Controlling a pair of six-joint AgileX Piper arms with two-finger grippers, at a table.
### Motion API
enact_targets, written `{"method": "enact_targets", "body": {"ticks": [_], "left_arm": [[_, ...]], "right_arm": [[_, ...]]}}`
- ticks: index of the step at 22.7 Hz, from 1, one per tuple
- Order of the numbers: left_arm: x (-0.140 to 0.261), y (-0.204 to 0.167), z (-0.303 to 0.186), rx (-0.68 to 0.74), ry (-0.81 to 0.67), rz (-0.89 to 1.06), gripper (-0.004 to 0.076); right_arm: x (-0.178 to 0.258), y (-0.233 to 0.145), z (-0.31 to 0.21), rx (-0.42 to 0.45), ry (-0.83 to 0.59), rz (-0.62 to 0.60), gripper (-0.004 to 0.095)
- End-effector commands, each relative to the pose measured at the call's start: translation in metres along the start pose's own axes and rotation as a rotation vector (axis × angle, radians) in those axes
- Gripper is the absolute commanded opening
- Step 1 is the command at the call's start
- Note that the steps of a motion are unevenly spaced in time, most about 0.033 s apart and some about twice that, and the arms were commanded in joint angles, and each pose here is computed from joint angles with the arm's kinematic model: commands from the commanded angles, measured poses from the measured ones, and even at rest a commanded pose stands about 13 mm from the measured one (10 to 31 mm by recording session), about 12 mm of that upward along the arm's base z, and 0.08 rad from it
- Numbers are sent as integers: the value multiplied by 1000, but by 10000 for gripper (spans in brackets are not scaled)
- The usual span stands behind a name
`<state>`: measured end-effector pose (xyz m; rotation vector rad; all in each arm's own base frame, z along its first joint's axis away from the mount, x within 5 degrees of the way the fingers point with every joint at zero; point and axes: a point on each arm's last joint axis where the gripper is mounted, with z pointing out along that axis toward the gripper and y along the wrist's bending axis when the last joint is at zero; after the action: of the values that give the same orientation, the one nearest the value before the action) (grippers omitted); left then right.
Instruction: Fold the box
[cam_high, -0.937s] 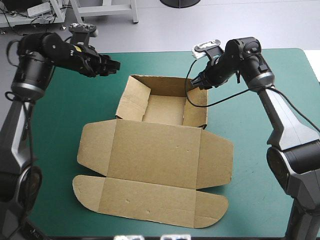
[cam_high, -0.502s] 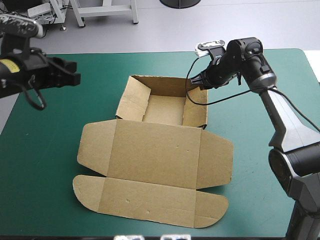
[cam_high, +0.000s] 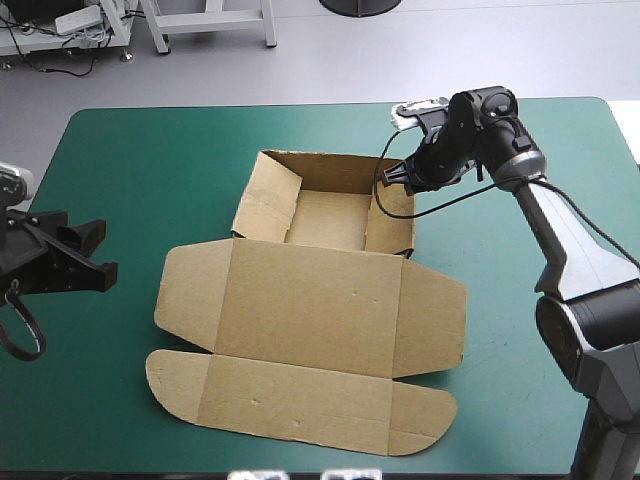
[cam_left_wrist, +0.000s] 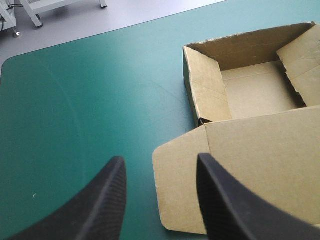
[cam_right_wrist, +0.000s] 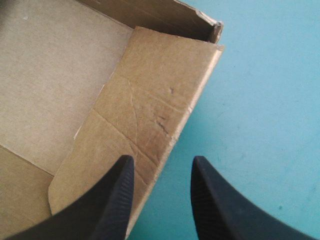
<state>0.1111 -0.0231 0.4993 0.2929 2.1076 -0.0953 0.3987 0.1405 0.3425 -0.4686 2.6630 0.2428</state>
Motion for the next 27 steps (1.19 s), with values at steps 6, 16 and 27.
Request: {"method": "enact_targets", "body": {"ticks": [6,16,27], "left_arm": [[15,0,-11,-19,17,4,318],[15,1,-12,-30,12,22,318],[15,0,-12,-37,15,94,318]], "right_arm": [[-3,-1,25,-38,48,22,354],[-20,-8,10,59,-36,-1,-20],[6,-84,-157,524,-338,100,-20]]}}
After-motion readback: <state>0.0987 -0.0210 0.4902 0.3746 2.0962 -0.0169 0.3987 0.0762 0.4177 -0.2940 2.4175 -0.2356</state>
